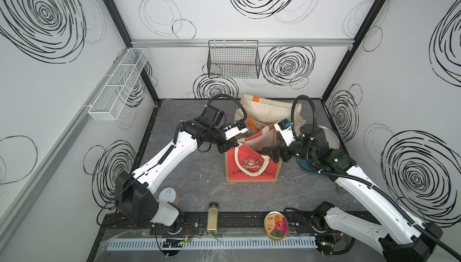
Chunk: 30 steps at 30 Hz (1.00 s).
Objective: Put away the canvas bag
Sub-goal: Press the canvas bag at the center of the board.
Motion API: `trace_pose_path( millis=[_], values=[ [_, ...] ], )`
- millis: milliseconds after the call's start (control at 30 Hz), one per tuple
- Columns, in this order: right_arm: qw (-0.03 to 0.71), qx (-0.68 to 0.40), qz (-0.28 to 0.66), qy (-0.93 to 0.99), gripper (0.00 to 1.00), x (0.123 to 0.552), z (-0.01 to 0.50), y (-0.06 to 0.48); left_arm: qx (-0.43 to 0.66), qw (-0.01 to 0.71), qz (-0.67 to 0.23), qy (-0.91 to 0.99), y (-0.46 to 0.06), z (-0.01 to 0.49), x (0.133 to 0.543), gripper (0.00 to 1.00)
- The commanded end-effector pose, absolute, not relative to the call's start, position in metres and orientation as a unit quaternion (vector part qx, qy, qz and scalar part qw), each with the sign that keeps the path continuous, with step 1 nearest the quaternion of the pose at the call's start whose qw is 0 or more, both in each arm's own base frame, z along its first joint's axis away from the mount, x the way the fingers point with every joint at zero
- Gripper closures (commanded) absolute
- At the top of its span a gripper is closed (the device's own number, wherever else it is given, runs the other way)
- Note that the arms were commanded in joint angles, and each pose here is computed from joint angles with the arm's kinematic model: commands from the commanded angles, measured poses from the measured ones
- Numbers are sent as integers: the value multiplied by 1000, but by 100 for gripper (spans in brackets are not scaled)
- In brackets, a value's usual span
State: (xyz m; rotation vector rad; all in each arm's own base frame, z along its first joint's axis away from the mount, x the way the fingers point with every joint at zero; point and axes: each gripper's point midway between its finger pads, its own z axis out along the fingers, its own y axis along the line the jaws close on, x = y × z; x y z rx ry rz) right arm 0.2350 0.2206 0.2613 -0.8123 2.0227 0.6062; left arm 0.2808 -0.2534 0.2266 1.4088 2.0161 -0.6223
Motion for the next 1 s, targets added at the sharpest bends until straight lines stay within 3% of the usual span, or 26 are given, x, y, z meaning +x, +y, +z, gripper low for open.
trace_pose_path(
  millis=[0, 100, 233, 467, 767, 967],
  values=[
    [441, -359, 198, 798, 1, 233, 264, 225, 546, 300, -231, 748, -254, 234, 273, 89],
    [478, -420, 188, 748, 0, 235, 294, 246, 557, 298, -239, 738, -259, 238, 267, 100],
    [440, -483, 247, 715, 0, 239, 304, 283, 563, 321, -299, 701, -261, 260, 254, 100],
    [372, -517, 326, 699, 3, 248, 294, 314, 595, 323, -286, 678, -252, 259, 241, 100],
    [307, -519, 324, 729, 11, 240, 258, 315, 544, 365, -283, 700, -235, 277, 263, 100],
    [267, -501, 325, 757, 2, 225, 246, 308, 531, 351, -260, 726, -237, 261, 270, 100]
  ],
)
